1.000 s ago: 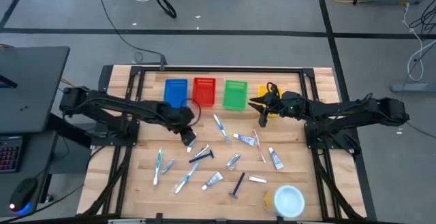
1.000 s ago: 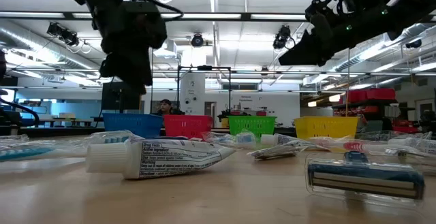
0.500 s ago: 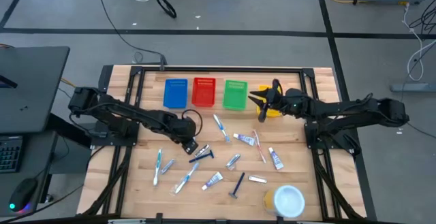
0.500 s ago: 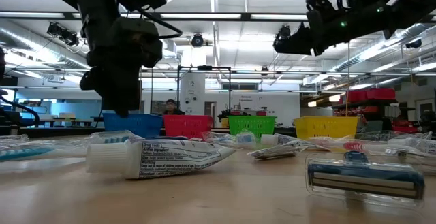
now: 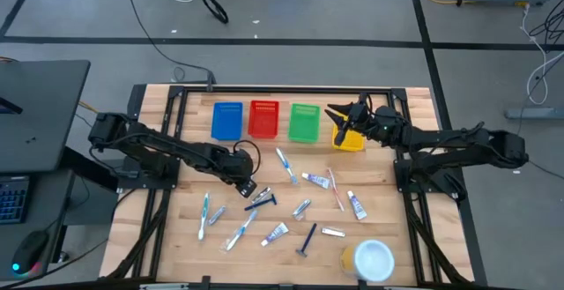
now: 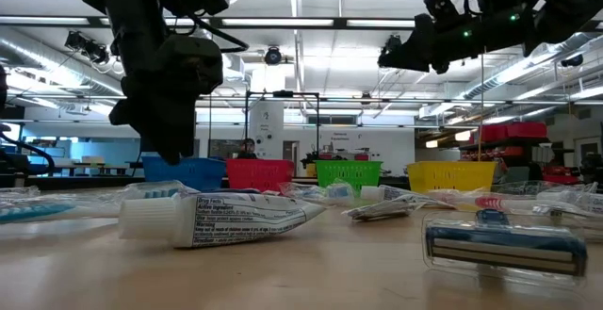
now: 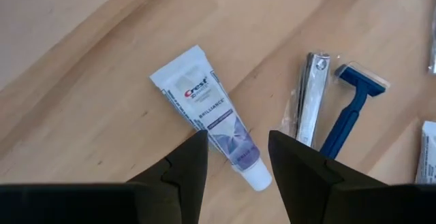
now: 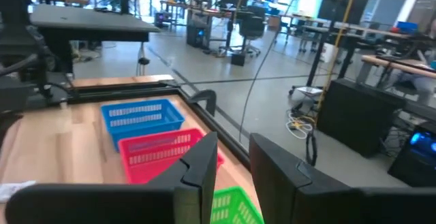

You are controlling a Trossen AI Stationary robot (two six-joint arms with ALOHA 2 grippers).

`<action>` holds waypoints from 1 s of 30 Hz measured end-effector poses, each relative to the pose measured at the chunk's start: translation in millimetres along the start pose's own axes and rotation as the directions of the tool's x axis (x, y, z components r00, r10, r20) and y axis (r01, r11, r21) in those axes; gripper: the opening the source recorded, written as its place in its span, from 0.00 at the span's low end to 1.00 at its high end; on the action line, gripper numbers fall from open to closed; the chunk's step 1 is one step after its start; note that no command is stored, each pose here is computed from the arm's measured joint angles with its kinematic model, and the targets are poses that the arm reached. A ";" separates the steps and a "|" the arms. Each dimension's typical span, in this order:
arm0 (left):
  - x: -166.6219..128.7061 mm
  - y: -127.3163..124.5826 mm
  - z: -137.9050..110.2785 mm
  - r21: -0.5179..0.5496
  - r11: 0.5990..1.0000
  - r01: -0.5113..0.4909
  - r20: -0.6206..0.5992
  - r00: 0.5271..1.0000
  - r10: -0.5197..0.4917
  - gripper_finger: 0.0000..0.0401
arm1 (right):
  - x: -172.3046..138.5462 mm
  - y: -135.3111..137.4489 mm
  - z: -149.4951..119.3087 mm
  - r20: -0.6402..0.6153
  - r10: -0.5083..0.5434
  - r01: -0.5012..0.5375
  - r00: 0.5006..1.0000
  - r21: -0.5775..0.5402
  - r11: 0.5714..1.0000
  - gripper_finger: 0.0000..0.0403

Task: Pick & Place Travel size toiletries
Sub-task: Put the white toothpaste into the blue bin

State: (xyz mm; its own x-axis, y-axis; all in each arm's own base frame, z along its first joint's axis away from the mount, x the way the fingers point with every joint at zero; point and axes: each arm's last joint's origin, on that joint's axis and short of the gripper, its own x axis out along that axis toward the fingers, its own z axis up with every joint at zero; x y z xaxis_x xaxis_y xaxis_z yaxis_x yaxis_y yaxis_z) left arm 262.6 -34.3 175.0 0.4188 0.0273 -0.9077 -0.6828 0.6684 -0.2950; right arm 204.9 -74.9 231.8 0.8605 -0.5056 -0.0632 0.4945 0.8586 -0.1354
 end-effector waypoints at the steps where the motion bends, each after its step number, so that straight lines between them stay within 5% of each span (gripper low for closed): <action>1: 0.0 -0.2 0.1 0.005 1.000 0.003 0.001 1.000 -0.003 0.41 | 0.2 -1.2 -0.1 -0.001 -0.006 0.006 1.000 0.002 1.000 0.24; 19: 24.2 0.5 -2.4 0.024 1.000 0.013 -0.138 0.990 -0.009 0.42 | 2.2 -3.8 -0.6 0.008 -0.018 0.018 1.000 0.006 1.000 0.24; 30: 24.6 0.4 1.3 0.115 0.993 0.023 -0.103 0.995 -0.011 0.60 | 5.0 -4.2 -3.4 0.000 -0.023 0.023 1.000 0.007 1.000 0.24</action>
State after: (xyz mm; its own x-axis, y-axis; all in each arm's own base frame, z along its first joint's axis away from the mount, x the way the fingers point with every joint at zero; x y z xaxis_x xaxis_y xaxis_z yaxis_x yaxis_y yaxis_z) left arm 273.4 -32.3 152.9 0.3625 -0.0572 -0.9302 -0.5993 0.7501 -0.2796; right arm 206.7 -81.4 228.7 0.8490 -0.5251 -0.0597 0.5149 0.8473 -0.1299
